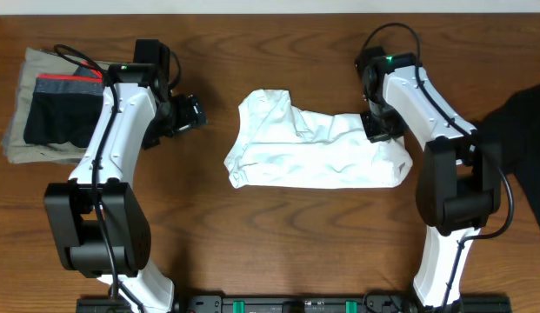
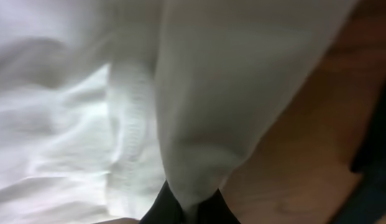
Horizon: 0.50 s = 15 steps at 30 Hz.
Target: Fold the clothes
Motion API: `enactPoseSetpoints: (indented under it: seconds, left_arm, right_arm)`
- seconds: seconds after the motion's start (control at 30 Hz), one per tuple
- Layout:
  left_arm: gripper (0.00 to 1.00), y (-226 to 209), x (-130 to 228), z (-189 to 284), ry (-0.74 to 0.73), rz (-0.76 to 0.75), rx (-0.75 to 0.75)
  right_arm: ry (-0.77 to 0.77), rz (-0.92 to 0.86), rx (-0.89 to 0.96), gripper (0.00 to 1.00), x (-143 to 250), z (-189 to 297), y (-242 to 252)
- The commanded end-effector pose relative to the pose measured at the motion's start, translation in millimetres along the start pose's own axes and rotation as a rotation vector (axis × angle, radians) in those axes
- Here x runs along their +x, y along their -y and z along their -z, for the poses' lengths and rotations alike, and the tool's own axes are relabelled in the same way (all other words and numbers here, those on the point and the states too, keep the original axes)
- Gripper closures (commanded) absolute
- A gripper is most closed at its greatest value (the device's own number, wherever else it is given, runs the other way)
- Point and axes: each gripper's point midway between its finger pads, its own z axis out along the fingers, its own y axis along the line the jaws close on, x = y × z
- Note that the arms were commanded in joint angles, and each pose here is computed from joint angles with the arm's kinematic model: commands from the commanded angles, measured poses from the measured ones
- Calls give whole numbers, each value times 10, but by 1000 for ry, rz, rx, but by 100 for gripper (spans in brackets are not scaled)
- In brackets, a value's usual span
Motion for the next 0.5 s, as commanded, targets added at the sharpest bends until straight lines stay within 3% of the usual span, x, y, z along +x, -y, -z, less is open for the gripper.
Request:
enactPoseSetpoints:
  seconds: [0.0,0.47]
  left_arm:
    - [2,6,-40,60,21,-12,4]
    - [2,6,-41,60,21,-12,4]
  right_arm:
    - [14,-47,104,99,-43,58,195]
    - [71,2,95,99,-139,481,41]
